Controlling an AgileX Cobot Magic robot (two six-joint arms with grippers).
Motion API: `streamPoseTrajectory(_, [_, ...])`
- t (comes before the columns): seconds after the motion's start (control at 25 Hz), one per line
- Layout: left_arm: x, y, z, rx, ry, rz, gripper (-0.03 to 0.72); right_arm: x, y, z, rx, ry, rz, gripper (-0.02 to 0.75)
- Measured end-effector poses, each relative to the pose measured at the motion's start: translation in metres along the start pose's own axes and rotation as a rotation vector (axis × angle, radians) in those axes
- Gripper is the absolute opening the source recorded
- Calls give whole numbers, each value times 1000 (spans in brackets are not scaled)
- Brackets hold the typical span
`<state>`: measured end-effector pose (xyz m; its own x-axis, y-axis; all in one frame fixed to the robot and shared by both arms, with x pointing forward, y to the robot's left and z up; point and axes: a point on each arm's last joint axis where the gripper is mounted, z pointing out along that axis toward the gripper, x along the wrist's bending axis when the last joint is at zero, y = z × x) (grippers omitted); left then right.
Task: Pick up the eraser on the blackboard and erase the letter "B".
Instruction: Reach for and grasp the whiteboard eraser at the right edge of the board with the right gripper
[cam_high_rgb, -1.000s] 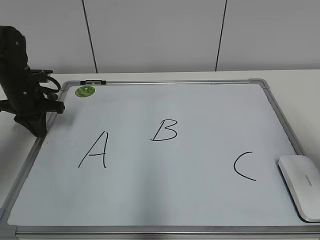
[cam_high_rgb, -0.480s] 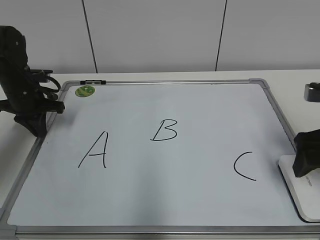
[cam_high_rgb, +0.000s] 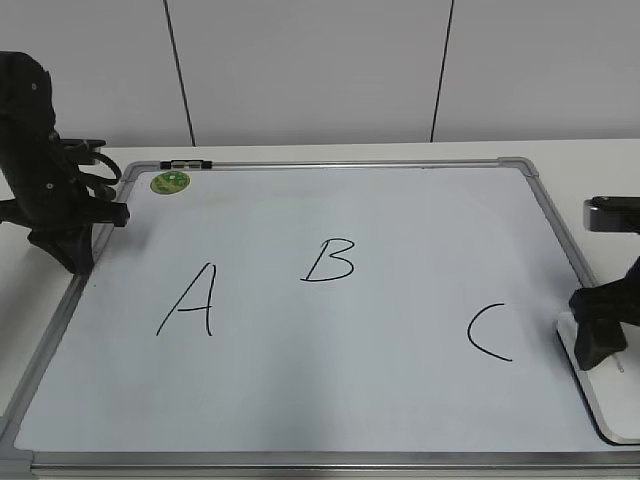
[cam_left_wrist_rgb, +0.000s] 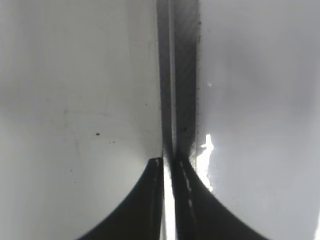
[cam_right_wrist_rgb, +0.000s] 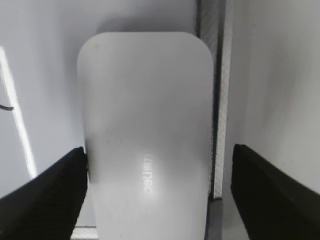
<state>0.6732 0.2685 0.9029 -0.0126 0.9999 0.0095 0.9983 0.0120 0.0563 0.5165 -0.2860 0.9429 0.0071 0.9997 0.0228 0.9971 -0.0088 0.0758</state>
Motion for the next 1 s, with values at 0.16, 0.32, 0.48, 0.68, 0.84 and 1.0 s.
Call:
streamPoseTrajectory(0.16, [0,0,0,0,0,0,31,0,3,7,2,1,-4,669])
streamPoseTrajectory(0.32, [0,0,0,0,0,0,31,0,4,15,23,4,-22,669])
streamPoseTrajectory(0.48, [0,0,0,0,0,0,31,0,4,20,38,5,-20,661])
streamPoseTrajectory(0.68, [0,0,0,0,0,0,31,1,4,21,43,16,-19,552])
streamPoseTrajectory(0.84, [0,0,0,0,0,0,31,2,4,21,42,16,-22,524])
streamPoseTrajectory(1.0, [0,0,0,-1,0,0,31,2,4,21,42,16,-24,524])
